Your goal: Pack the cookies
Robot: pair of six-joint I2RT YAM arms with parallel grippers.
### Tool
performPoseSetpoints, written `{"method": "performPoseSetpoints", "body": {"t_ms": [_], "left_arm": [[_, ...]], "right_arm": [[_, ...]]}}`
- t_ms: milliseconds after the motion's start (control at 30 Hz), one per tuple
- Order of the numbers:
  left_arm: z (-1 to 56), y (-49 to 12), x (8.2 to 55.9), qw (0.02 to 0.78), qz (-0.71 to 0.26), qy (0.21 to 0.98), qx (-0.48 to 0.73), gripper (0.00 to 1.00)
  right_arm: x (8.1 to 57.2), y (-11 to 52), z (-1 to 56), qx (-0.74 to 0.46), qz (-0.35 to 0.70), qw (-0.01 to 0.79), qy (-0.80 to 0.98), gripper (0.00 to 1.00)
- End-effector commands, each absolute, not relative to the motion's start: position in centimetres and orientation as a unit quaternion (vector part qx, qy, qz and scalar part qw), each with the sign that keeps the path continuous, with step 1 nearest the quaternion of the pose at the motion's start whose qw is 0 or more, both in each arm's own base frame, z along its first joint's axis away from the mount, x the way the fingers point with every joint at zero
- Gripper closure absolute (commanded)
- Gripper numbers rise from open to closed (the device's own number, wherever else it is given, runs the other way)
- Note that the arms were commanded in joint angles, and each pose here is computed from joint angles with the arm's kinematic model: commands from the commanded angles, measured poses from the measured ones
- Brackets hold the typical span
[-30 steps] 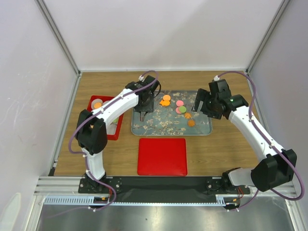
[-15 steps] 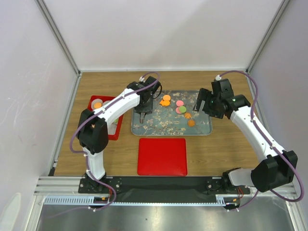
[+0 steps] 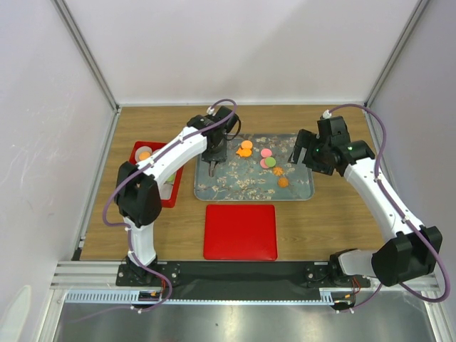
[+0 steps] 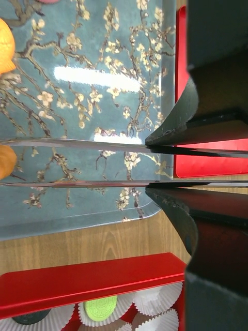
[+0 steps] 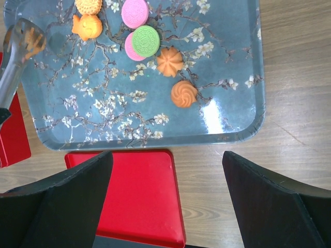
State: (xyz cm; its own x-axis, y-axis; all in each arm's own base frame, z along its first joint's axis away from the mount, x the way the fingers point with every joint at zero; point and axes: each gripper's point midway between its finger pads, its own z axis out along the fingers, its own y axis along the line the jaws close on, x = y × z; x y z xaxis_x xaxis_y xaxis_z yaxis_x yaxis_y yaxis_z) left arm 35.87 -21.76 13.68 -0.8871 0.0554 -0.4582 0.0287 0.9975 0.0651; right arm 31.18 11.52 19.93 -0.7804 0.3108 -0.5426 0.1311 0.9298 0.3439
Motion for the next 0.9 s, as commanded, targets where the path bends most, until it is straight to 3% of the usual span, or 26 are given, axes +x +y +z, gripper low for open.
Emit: {"method": "performPoseSetpoints", "body": {"t_ms": [0, 467, 867], "left_arm": [[16.8, -22.1, 36.5, 0.273, 0.017, 0.962, 0.017, 0.62], [21.2, -20.1, 34.4, 0.306, 0.004, 0.952, -0.003, 0.62], [23.5, -13.9, 27.4, 0.307, 0.021, 0.950, -0.057, 0.61]], "right_arm": [[31.2, 11.1, 21.8, 0.108, 0.152, 0.334, 0.924, 0.05], [31.3, 11.1, 22.0, 0.110, 0.158, 0.336, 0.922, 0.05], [31.9, 11.9, 22.3, 0.104, 0.175, 0.333, 0.921, 0.05]]}}
